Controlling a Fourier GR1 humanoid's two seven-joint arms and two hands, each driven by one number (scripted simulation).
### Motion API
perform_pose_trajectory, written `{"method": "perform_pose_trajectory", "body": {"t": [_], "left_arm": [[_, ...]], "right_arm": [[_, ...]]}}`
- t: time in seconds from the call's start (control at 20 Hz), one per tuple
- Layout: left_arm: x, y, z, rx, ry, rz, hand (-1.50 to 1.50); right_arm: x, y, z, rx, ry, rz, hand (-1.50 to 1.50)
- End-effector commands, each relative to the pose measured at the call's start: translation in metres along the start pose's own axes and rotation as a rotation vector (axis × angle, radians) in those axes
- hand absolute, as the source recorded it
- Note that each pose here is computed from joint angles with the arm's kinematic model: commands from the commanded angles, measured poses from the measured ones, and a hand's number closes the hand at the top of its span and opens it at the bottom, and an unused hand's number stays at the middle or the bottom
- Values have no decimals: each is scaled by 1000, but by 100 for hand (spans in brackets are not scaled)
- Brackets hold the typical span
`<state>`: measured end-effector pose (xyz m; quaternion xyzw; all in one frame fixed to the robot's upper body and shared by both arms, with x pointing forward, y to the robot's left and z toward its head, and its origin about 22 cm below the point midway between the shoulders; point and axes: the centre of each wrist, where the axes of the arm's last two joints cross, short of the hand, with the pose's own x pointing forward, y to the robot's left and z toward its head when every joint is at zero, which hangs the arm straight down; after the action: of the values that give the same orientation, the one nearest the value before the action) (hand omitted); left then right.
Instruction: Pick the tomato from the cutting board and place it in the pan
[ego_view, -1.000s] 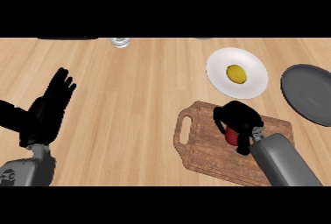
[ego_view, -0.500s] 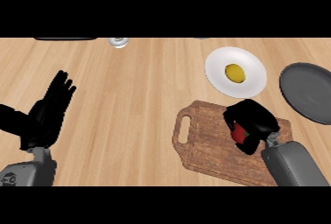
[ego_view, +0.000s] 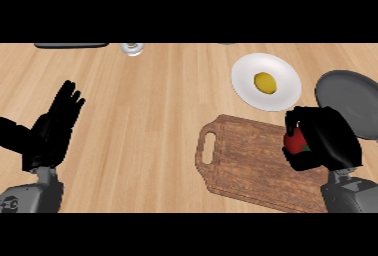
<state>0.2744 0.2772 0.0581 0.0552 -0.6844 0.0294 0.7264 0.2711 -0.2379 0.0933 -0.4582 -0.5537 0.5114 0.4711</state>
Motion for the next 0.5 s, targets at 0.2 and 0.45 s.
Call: {"method": "perform_pose_trajectory", "body": {"t": [0.2,0.45], "left_arm": [[-13,0,0,-16,-12,-7,0],[-3,-13,-8,-35,-10,-4,0]], "right_arm": [[6,-85,34,-215,74,10,150],[-20,-111,17,-249,158,-87,150]]}}
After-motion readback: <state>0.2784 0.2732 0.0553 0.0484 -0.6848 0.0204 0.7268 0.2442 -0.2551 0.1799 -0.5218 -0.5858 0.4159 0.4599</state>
